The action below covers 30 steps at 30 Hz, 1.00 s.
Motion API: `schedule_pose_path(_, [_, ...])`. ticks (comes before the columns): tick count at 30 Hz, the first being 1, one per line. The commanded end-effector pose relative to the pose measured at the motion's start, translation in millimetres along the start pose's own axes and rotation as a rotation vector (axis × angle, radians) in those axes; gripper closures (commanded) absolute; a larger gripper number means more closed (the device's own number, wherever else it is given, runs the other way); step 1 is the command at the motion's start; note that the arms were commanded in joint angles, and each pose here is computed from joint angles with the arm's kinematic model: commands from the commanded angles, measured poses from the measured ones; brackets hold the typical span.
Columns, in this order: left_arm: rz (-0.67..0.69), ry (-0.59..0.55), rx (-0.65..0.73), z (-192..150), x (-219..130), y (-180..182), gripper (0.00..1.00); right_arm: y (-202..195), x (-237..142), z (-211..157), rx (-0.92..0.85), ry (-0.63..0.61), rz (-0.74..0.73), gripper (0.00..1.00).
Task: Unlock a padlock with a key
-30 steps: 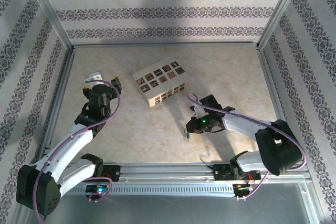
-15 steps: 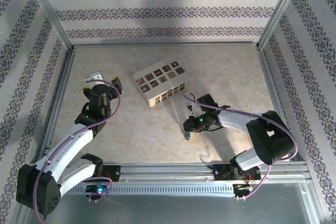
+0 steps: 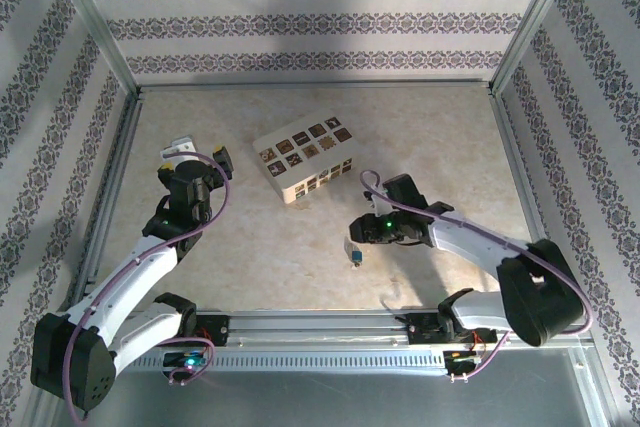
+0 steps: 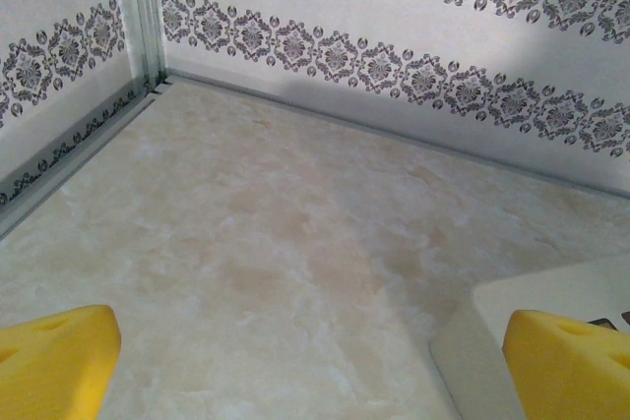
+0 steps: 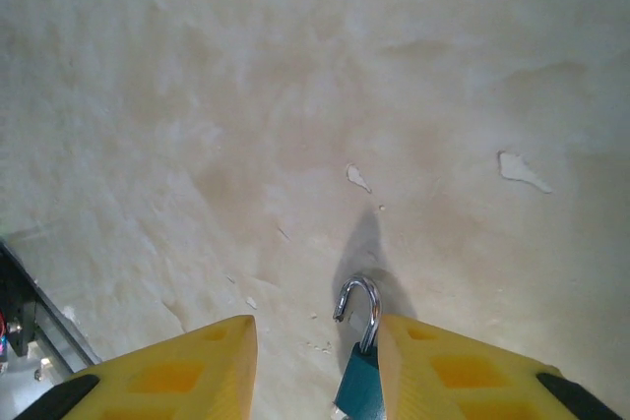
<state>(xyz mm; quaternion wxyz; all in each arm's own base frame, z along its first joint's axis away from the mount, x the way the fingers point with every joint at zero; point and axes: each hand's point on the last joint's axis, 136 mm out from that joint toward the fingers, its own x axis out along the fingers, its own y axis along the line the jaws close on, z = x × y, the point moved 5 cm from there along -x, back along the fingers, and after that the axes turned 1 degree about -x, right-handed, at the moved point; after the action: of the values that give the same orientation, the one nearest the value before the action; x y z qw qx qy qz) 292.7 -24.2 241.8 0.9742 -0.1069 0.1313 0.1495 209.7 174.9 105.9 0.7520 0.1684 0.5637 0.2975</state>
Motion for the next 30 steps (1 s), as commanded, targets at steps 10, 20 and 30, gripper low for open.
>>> schedule_pose_path(10, [0.090, -0.006, 0.009, -8, 8, 26, 0.01, 6, -82, 43, -0.055, -0.346, -0.160, 0.50])
schedule_pose_path(20, [0.143, 0.004, 0.028, -19, 11, 42, 0.00, -28, -157, 77, -0.103, -0.713, -0.404, 0.22])
schedule_pose_path(30, [0.182, 0.033, 0.052, -38, 16, 56, 0.00, -96, -175, 83, -0.084, -0.900, -0.639, 0.02])
